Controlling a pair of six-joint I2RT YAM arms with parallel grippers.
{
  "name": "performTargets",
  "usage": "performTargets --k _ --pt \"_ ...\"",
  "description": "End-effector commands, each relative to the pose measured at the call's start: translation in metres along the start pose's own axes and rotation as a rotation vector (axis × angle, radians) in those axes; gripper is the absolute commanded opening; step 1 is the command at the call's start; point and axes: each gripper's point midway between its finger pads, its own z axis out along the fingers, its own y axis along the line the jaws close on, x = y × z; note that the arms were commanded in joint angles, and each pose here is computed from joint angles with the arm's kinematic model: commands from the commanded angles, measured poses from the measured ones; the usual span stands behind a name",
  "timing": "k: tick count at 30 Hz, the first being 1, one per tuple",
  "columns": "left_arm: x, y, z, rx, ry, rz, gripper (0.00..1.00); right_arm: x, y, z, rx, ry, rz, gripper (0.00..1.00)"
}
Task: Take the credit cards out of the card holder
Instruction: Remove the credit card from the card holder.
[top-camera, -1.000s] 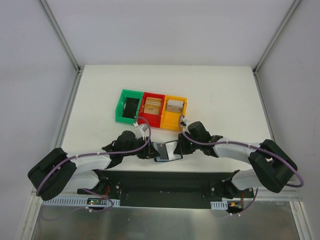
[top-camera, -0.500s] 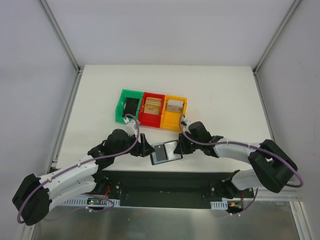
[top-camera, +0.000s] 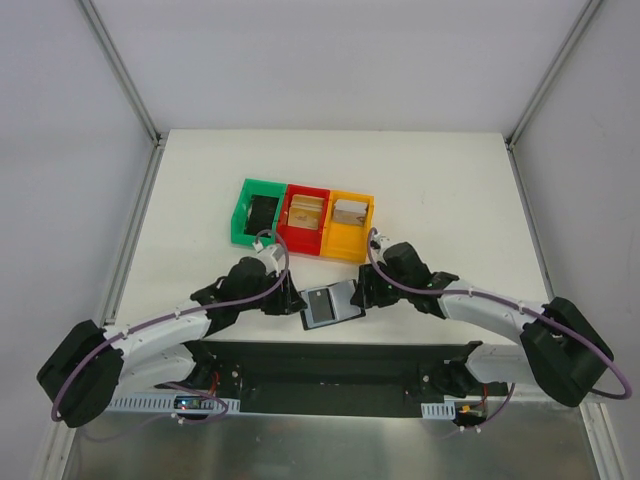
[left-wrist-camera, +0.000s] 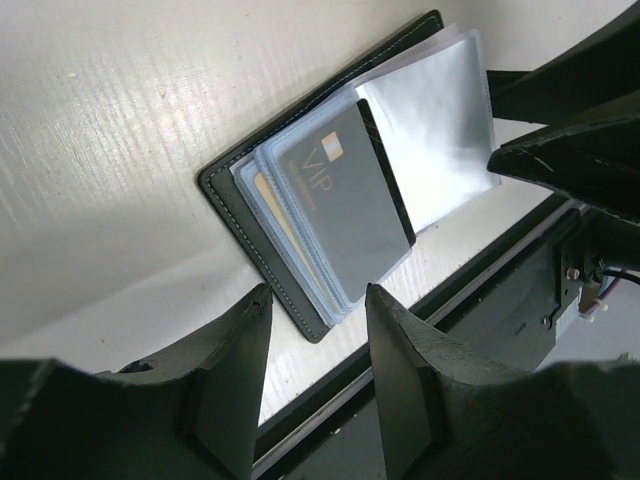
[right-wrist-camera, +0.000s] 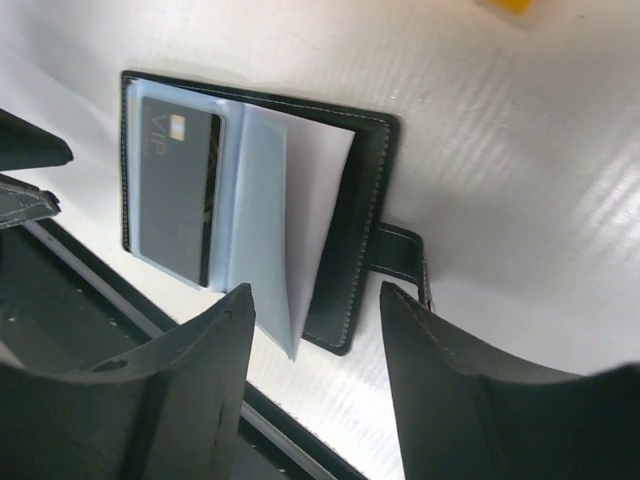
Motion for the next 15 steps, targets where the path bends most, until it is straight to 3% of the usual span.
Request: performTargets --k 1,3,12,15 --pt "-0.003 -0.002 0.007 0.018 -0.008 -0.032 0.41 -0.004 -0.015 -0.008 0.089 -0.015 -0.030 0.57" --pt "-0.001 -0.001 0.011 0.021 0.003 -0.030 0.41 0.002 -0.017 -0.006 0.085 -0.004 -0.022 0.56" --pt "-0.008 0.000 0.031 -0.008 0.038 0.013 0.38 0.026 -0.026 -0.005 0.086 0.030 0.012 0.33" --pt "-0.013 -0.002 0.039 -0.013 0.050 0.032 0.36 0.029 -0.025 -0.007 0.070 0.008 0.025 0.31"
